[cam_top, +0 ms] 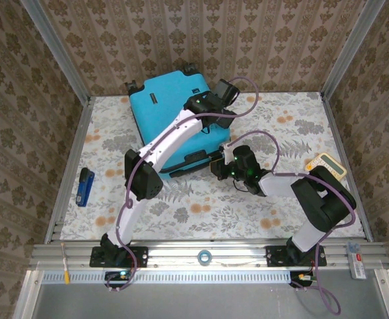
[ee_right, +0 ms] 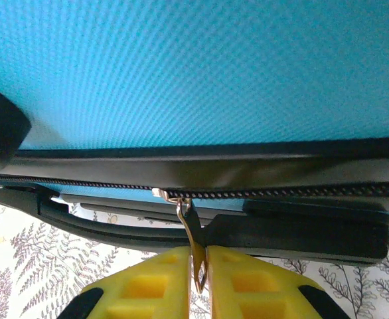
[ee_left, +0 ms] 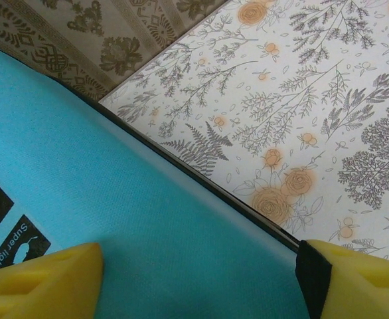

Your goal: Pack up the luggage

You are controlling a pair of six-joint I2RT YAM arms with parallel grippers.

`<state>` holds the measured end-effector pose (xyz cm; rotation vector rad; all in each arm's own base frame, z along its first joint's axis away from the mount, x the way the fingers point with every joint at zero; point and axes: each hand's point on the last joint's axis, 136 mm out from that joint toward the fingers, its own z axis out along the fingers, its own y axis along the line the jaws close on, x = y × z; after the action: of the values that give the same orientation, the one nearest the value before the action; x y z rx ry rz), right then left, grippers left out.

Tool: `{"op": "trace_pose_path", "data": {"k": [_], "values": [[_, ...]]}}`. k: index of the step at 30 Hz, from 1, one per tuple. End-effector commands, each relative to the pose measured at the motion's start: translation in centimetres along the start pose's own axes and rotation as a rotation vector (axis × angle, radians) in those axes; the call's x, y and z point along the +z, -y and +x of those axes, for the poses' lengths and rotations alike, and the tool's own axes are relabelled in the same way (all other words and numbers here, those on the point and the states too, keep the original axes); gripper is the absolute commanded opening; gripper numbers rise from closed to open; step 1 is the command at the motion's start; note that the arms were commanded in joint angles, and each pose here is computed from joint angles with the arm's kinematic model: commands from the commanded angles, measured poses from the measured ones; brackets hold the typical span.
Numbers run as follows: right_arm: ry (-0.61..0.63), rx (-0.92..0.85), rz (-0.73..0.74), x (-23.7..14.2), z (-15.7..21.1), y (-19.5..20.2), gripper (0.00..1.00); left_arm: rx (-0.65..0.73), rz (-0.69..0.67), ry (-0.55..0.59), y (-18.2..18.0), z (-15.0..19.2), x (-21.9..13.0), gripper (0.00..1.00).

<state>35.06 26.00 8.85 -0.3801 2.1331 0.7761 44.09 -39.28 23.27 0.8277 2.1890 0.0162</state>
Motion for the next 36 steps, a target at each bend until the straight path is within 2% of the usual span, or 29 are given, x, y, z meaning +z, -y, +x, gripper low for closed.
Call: {"op": "trace_pose_path", "data": {"k": [1,2,5,11,19,24,29,36], "values": [[0.018,-0.027,-0.029,1.0,-1.5,-1.0,0.15,-0.016,0.050,-0.052,1.0,1.4,0.7,0.78],[0.018,-0.023,-0.028,1.1,-1.5,-1.0,0.15,-0.017,0.054,-0.049,1.1,1.4,0.7,0.78],[0.025,-0.017,-0.019,1.1,-1.8,-0.9,0.00,-0.025,0.062,-0.049,1.1,1.6,0.8,0.77],[0.021,0.004,0.009,0.7,-1.6,-0.4,0.00,-0.040,0.038,-0.089,0.8,3.7,1.5,0.75],[0.048,0.135,0.096,-0.5,-1.8,1.7,0.00,-0.066,-0.127,-0.179,-2.3,8.6,2.6,0.73],[0.066,0.209,0.070,-0.5,-1.8,1.6,0.00,-0.050,-0.147,-0.242,-2.4,11.2,3.7,0.71],[0.095,0.298,0.141,-1.0,-1.9,3.7,0.00,-0.031,-0.171,-0.292,-2.6,13.4,4.2,0.69],[0.166,0.454,0.210,-2.0,-2.6,7.1,0.00,-0.038,-0.141,-0.294,-2.3,14.3,4.2,0.66]]}}
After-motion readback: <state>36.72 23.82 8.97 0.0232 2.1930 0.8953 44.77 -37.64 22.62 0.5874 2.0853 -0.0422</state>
